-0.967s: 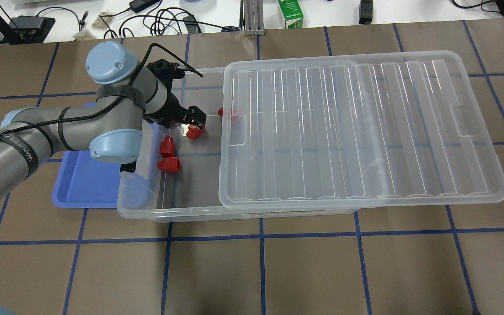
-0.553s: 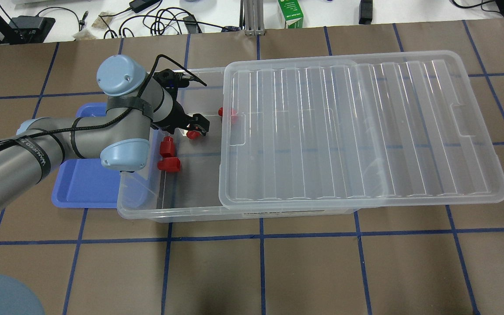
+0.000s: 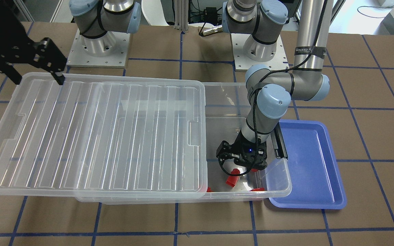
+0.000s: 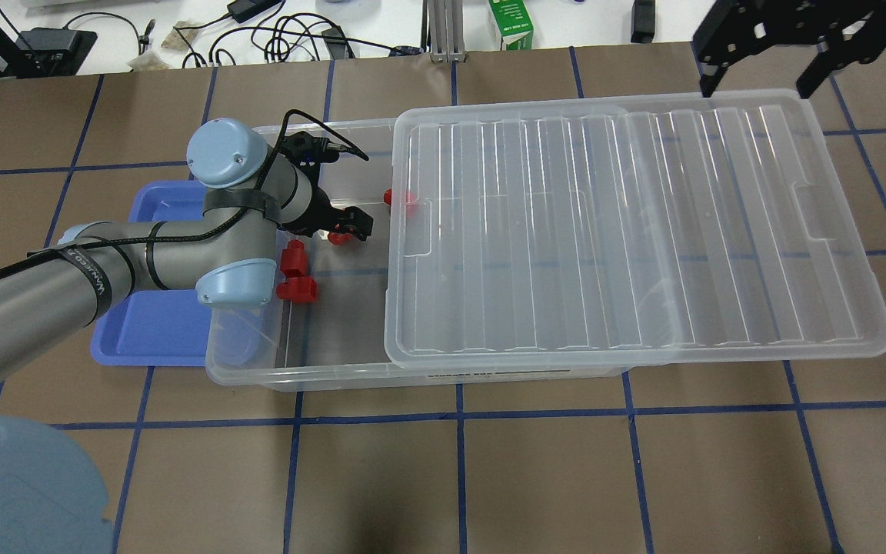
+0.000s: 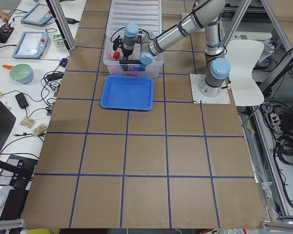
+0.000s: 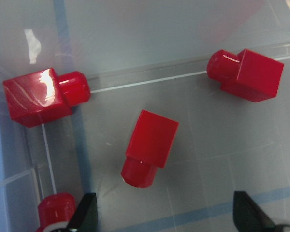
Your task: Place red block in blue tray from box
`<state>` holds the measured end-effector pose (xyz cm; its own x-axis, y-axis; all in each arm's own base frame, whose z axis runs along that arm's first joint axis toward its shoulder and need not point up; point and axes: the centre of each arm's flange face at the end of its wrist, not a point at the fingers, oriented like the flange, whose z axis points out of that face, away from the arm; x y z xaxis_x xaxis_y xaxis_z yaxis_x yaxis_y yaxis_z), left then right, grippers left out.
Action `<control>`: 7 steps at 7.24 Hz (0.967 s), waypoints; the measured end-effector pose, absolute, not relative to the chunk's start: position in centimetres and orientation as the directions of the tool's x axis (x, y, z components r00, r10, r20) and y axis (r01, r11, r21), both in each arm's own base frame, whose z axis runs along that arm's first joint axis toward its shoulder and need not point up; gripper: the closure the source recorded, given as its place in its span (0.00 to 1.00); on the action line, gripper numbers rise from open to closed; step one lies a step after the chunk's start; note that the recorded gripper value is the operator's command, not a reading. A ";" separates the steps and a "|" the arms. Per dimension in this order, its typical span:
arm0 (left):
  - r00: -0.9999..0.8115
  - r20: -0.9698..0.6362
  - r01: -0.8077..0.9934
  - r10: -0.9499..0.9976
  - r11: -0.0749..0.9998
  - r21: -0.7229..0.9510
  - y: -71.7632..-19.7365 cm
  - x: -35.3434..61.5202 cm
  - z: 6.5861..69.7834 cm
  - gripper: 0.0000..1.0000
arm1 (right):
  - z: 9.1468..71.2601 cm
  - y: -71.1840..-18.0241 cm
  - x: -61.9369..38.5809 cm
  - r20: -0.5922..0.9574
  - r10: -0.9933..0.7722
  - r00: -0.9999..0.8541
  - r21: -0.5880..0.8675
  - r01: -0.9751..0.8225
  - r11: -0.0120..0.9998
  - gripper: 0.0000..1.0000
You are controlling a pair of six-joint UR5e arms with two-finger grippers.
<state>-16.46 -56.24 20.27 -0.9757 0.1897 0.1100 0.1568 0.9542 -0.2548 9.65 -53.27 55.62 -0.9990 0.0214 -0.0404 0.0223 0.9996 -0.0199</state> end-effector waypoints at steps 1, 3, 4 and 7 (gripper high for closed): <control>-0.974 0.104 0.168 0.203 0.947 -0.273 -56.6 -16.5 19.6 0.00 | 54.9 -53.9 12.0 -0.040 0.000 -0.999 -0.031 0.001 1.000 0.00; -0.972 0.096 0.179 0.215 0.940 -0.291 -57.0 -16.5 18.5 0.24 | 54.0 -54.3 13.4 -0.039 -0.021 -0.999 -0.038 -0.020 0.999 0.00; -0.971 0.093 0.183 0.220 0.937 -0.296 -57.1 -16.5 18.4 0.77 | 53.5 -54.2 13.5 -0.040 -0.026 -0.999 -0.038 -0.025 0.999 0.00; -0.970 0.089 0.192 0.227 0.935 -0.300 -57.1 -16.4 18.3 0.85 | 53.6 -52.5 13.5 -0.030 -0.032 -0.999 -0.051 -0.030 0.998 0.00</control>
<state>-16.44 -57.12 18.26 -0.9697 0.2275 0.0892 0.1917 0.9345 -0.2999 13.49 -52.51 53.63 -0.9990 -0.0317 -0.0300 -0.0302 0.9982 -0.0510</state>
